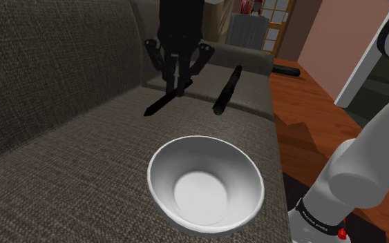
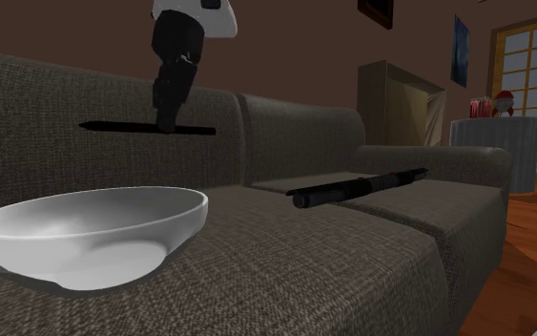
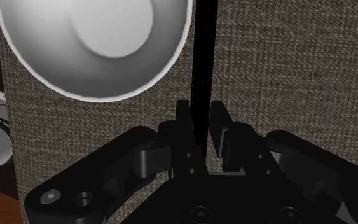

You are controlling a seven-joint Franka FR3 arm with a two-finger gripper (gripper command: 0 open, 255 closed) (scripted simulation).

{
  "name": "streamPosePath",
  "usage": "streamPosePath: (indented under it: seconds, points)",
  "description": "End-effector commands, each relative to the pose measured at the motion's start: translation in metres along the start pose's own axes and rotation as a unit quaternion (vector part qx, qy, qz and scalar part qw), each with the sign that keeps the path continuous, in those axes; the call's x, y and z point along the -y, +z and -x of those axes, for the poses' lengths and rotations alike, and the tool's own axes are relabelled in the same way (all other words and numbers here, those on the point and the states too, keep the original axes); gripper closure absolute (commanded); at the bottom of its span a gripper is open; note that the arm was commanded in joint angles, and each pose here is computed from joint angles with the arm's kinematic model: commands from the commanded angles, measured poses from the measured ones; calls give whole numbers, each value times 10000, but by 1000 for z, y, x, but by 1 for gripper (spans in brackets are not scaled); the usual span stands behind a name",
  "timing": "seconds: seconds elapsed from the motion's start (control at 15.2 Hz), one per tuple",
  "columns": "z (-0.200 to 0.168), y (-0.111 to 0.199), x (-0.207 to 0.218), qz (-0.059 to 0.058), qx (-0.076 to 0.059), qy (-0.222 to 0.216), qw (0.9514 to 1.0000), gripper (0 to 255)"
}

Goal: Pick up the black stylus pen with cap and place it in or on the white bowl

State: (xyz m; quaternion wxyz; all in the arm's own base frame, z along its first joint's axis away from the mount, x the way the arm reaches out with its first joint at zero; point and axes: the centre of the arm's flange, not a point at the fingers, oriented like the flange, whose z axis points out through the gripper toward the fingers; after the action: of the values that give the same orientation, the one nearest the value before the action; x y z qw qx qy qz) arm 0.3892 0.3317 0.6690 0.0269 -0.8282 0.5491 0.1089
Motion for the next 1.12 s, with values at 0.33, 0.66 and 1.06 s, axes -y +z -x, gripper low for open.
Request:
streamPosePath:
  seconds: [0.33,0.66,1.06]
  points:
    - [56,18,-75,1,3,9,10000,255]
    - [75,34,-103,1,3,9,10000,255]
    - [69,65,-100,1,3,9,10000,255]
